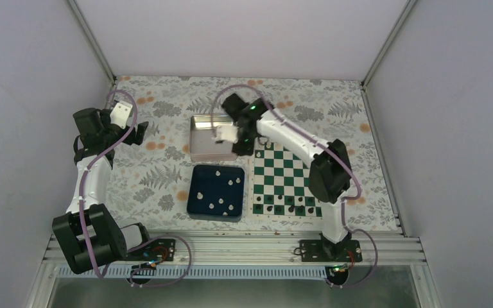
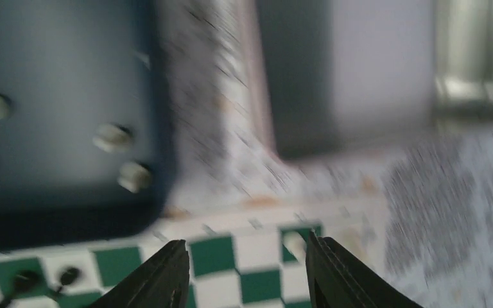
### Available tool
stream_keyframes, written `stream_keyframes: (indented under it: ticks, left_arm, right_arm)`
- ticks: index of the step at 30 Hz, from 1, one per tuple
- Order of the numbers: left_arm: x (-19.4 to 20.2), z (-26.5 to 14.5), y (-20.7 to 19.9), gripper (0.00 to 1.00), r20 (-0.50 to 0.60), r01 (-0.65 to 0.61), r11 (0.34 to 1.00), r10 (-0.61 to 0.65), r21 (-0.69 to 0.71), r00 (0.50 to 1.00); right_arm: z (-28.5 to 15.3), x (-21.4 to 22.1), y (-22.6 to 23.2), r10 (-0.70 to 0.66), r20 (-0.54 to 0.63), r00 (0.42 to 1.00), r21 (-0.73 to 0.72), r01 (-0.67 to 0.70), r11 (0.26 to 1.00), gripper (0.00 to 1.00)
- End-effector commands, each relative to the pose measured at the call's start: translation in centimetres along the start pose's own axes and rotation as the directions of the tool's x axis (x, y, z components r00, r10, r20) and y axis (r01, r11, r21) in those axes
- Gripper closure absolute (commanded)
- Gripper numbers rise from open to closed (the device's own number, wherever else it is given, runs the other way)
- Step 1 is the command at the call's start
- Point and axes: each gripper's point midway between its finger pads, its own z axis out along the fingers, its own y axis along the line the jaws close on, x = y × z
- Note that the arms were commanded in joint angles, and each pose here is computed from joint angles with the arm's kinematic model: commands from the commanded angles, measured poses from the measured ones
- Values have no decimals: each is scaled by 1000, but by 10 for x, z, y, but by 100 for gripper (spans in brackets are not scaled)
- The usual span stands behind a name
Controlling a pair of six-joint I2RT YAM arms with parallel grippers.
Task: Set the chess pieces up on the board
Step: Pick up the chess piece from the storage box.
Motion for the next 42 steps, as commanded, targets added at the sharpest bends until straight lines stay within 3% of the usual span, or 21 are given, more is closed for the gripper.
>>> stream_keyframes:
  ticks: [1,5,15,37,40,42]
  left_arm:
    - [-7,-3,1,0,25,-5,1000,5,2,1000]
    - [-7,-3,1,0,26,-5,1000,4,2,1000]
    - [-7,-4,1,0,28,-8,1000,8,-3,1000]
    - [-5,-2,1,0,26,-6,1000,6,1,1000]
    - [-6,-2,1,0,27,-7,1000,7,0,1000]
    - [-5,-2,1,0,26,-6,1000,6,1,1000]
  right_arm:
    - [6,-57,62,-139,101,985,-65,146,987,52]
    - [17,-90,107,-247,155,957,-93,263,960,52]
    - [60,-123,161,-339,194,921,-182,374,910,50]
    - [78,-134,195,-383,224,896,-236,431,871,50]
    - [84,-133,198,-390,217,895,-228,434,872,52]
    - [88,-134,197,-387,212,897,-218,429,876,60]
